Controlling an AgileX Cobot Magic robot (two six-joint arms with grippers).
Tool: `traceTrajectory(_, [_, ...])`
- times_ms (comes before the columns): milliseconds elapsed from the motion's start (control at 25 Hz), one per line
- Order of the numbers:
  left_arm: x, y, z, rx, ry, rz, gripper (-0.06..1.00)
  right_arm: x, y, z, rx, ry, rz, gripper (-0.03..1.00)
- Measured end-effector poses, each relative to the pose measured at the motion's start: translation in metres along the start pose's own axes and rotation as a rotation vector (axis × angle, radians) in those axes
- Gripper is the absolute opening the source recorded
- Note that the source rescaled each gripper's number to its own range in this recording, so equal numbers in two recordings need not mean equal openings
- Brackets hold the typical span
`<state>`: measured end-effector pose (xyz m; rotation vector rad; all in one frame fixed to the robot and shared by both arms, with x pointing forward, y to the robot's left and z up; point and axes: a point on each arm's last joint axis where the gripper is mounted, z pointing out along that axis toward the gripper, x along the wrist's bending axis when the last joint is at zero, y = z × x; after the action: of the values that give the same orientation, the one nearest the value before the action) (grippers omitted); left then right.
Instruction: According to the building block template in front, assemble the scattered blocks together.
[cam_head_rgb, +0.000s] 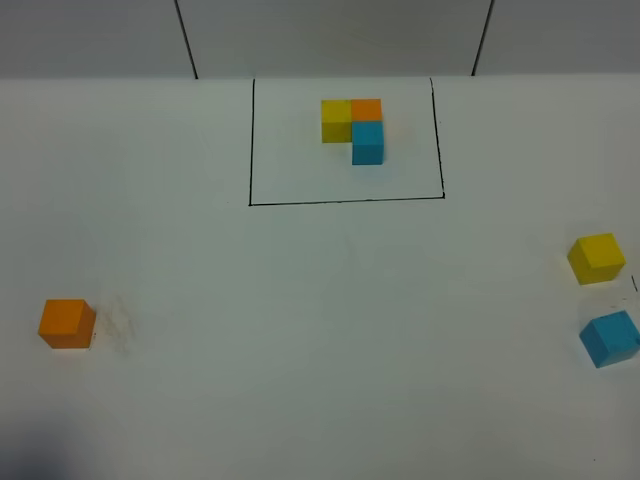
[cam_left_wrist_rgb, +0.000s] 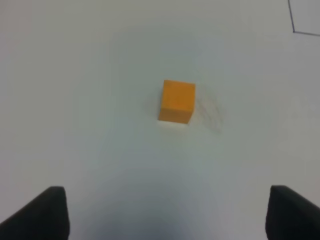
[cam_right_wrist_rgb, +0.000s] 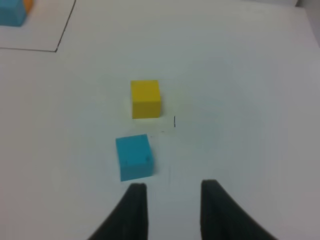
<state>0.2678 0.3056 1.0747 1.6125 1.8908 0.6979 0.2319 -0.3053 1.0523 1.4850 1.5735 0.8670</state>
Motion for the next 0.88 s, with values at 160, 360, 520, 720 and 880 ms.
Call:
traceTrajectory(160, [-0.008,0.039,0.023,0.168,0.03,0.023,0.68,0.0,0.0,0.0,0.0,0.0,0.0,0.0])
traceTrajectory(360, [-0.016,0.072,0.073,0.337,0.049,0.081,0.68,0.0,0.0,0.0,0.0,0.0,0.0,0.0])
traceTrajectory(520, [-0.021,0.082,0.118,0.428,0.056,0.096,0.68,0.0,0.0,0.0,0.0,0.0,0.0,0.0])
traceTrajectory(720, [-0.024,0.084,0.166,0.501,0.058,0.108,0.68,0.0,0.0,0.0,0.0,0.0,0.0,0.0])
traceTrajectory(880, [-0.026,0.083,0.196,0.514,0.053,0.113,0.68,0.0,0.0,0.0,0.0,0.0,0.0,0.0])
